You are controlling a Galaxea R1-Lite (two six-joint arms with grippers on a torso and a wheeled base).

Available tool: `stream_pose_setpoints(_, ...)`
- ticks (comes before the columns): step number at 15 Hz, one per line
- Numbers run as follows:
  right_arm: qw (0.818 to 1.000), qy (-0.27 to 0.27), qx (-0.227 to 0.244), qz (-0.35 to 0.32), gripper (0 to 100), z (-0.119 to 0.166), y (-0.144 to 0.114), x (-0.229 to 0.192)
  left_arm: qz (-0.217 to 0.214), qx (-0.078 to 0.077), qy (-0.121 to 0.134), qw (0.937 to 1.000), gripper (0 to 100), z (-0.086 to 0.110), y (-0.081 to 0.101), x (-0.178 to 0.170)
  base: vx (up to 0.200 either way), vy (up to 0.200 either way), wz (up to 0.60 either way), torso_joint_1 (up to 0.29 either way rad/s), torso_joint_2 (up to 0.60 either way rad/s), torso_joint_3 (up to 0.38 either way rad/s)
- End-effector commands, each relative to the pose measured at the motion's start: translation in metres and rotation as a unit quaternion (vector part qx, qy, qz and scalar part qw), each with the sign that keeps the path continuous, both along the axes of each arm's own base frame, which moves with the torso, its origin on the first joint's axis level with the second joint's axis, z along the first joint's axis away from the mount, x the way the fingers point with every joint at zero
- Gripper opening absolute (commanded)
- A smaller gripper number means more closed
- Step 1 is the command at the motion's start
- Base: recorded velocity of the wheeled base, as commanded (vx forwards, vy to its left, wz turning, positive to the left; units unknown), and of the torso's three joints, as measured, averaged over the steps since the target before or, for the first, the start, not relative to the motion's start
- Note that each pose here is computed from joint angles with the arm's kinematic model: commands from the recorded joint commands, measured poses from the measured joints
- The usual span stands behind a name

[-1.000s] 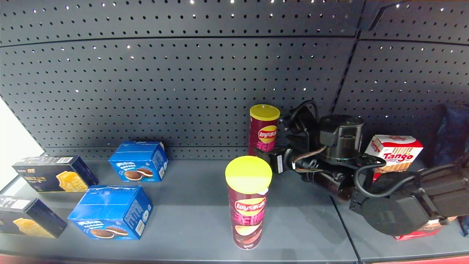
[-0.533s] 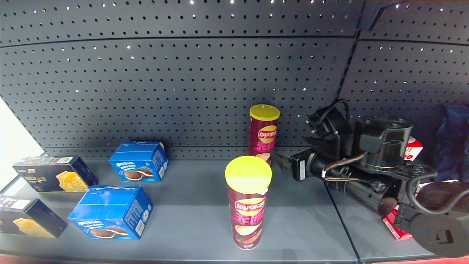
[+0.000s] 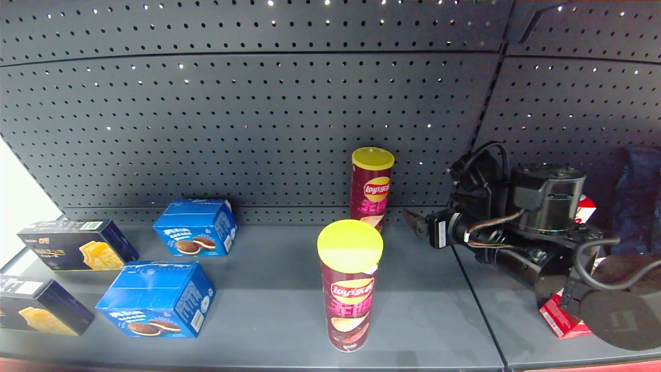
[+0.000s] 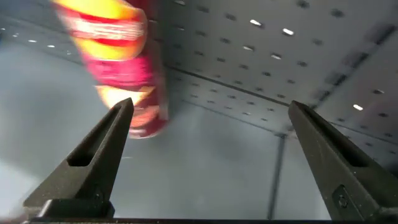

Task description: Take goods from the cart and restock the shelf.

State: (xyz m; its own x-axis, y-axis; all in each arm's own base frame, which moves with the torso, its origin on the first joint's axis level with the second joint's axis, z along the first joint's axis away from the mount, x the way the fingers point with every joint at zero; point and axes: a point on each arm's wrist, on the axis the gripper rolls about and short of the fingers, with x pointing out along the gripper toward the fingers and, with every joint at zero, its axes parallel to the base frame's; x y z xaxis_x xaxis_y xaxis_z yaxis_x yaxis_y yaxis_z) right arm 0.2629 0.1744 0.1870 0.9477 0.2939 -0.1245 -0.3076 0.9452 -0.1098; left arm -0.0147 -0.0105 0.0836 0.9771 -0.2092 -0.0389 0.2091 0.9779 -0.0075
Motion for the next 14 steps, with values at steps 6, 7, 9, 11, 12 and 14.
stream_pose_setpoints(6, 1.000, 0.008, -0.006, -0.018, 100, -0.019, 0.016, 0.048, 0.000, -0.001, 0.000, 1.0000, 100, 0.000, 0.000, 0.000, 0.000, 0.000, 0.00, 0.000, 0.00, 0.000)
stream_pose_setpoints(7, 1.000, 0.006, -0.005, -0.018, 100, -0.019, 0.019, 0.052, 0.000, -0.001, 0.000, 1.0000, 100, 0.000, 0.000, 0.000, 0.000, 0.000, 0.00, 0.000, 0.00, 0.000)
stream_pose_setpoints(9, 1.000, 0.006, -0.004, -0.017, 100, -0.020, 0.021, 0.055, 0.000, -0.001, 0.000, 1.0000, 100, 0.000, 0.000, 0.000, 0.000, 0.000, 0.00, 0.000, 0.00, 0.000)
stream_pose_setpoints(11, 1.000, 0.006, -0.004, -0.018, 100, -0.023, 0.022, 0.057, 0.000, -0.002, 0.000, 1.0000, 100, 0.000, 0.000, 0.000, 0.000, 0.000, 0.00, 0.000, 0.00, 0.000)
stream_pose_setpoints(12, 1.000, 0.000, -0.001, -0.018, 100, -0.025, 0.023, 0.059, 0.000, -0.002, 0.000, 1.0000, 100, 0.000, 0.000, 0.000, 0.000, 0.000, 0.00, 0.000, 0.00, 0.000)
stream_pose_setpoints(14, 1.000, 0.000, -0.001, -0.017, 100, -0.026, 0.024, 0.059, 0.000, -0.002, 0.000, 1.0000, 100, 0.000, 0.000, 0.000, 0.000, 0.000, 0.00, 0.000, 0.00, 0.000)
